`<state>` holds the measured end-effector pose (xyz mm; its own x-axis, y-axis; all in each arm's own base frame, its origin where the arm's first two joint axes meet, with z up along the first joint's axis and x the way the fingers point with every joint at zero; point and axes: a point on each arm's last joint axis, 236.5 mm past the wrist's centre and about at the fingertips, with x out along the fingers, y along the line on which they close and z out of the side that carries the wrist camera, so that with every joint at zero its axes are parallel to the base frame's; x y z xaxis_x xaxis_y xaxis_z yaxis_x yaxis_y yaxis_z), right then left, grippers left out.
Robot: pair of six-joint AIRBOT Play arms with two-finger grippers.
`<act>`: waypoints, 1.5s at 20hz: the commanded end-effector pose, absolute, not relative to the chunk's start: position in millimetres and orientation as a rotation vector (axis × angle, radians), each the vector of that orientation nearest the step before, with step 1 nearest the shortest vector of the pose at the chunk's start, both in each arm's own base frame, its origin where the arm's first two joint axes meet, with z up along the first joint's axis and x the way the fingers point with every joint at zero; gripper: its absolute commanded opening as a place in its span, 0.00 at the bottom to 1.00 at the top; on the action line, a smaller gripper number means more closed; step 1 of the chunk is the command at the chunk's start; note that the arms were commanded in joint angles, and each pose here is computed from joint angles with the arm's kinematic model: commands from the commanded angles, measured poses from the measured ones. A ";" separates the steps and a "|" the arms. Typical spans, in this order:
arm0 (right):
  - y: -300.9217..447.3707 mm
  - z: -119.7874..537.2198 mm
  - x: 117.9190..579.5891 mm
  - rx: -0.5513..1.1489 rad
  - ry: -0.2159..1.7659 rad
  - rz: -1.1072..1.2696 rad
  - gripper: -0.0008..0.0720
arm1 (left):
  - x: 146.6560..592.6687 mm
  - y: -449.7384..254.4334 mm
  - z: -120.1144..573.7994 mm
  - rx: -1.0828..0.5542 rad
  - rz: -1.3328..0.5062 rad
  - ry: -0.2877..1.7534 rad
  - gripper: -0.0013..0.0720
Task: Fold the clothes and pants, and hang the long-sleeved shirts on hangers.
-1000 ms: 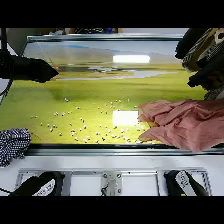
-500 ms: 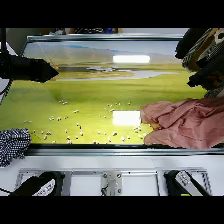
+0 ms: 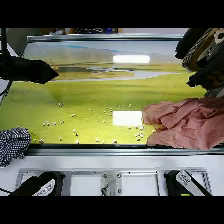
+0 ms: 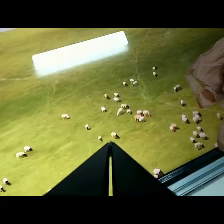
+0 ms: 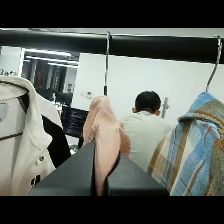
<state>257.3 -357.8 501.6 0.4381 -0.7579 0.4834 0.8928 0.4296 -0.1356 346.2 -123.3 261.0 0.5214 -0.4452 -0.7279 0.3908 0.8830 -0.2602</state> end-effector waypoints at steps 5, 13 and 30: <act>-351.0 499.8 266.7 -0.409 -0.355 -1.008 0.16 | 345.3 -124.8 260.6 -0.070 -0.507 0.895 0.02; -292.5 546.0 245.1 -0.436 -0.473 -0.954 0.88 | 345.2 -124.8 260.6 -0.069 -0.507 0.895 0.02; 156.6 274.4 342.5 -0.126 0.369 0.987 0.81 | 343.6 -124.8 258.3 -0.067 -0.510 0.906 0.02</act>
<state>366.3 88.4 356.0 0.7471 0.6480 -0.1484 -0.6634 0.7407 -0.1056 344.4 -124.7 259.8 0.5122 -0.4504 -0.7313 0.3939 0.8798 -0.2660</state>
